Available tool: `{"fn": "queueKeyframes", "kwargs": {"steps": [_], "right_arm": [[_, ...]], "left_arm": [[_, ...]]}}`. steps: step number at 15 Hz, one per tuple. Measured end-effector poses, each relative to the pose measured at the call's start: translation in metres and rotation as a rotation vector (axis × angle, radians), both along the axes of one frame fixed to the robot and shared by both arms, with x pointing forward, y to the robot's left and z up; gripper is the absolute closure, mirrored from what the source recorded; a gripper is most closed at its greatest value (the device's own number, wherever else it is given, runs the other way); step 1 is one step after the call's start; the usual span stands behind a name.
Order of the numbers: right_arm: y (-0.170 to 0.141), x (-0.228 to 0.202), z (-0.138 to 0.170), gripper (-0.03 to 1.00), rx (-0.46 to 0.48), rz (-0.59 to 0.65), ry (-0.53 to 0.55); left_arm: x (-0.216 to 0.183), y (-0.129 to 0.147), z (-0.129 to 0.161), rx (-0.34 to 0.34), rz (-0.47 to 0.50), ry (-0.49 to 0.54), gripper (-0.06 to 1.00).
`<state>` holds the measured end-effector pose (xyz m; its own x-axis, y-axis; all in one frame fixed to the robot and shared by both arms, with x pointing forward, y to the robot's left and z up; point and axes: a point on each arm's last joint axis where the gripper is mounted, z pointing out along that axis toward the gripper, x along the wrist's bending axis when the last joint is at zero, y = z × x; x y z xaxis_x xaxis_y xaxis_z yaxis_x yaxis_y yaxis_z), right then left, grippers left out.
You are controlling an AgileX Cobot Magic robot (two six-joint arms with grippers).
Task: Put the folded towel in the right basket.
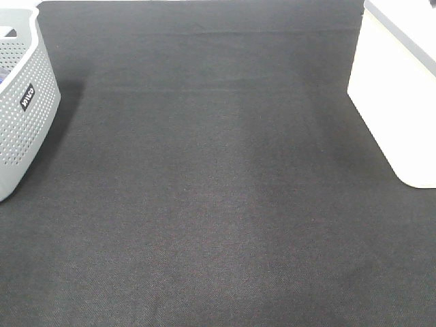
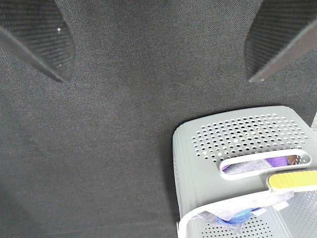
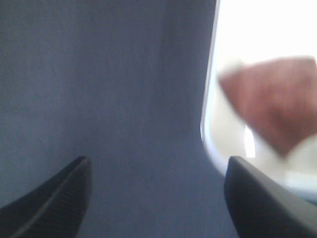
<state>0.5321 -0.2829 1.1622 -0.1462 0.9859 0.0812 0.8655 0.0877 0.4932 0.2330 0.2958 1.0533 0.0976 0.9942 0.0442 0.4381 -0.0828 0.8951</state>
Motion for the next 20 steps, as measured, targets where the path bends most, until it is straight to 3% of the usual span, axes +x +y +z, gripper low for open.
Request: {"fn": "queueKeyframes", "kwargs": {"steps": [5, 8, 12, 14, 15, 17, 20], "right_arm": [[-0.004, -0.107, -0.057, 0.26, -0.016, -0.039, 0.142], [-0.005, -0.169, -0.089, 0.26, -0.013, -0.046, 0.136], [-0.010, -0.234, -0.114, 0.26, -0.064, -0.061, -0.090], [-0.013, -0.254, -0.109, 0.26, -0.067, -0.088, -0.260], [-0.013, -0.254, -0.109, 0.26, -0.067, -0.088, -0.260], [-0.013, -0.278, -0.109, 0.26, -0.058, -0.099, -0.441], [-0.014, -0.300, -0.109, 0.26, -0.051, -0.104, -0.584]], "left_arm": [[0.000, 0.000, 0.000, 0.000, 0.000, 0.000, 0.06], [0.000, 0.000, 0.000, 0.000, 0.000, 0.000, 0.06], [0.000, 0.000, 0.000, 0.000, 0.000, 0.000, 0.06], [0.000, 0.000, 0.000, 0.000, 0.000, 0.000, 0.06], [0.000, 0.000, 0.000, 0.000, 0.000, 0.000, 0.06], [0.000, 0.000, 0.000, 0.000, 0.000, 0.000, 0.06], [0.000, 0.000, 0.000, 0.000, 0.000, 0.000, 0.06]]}}
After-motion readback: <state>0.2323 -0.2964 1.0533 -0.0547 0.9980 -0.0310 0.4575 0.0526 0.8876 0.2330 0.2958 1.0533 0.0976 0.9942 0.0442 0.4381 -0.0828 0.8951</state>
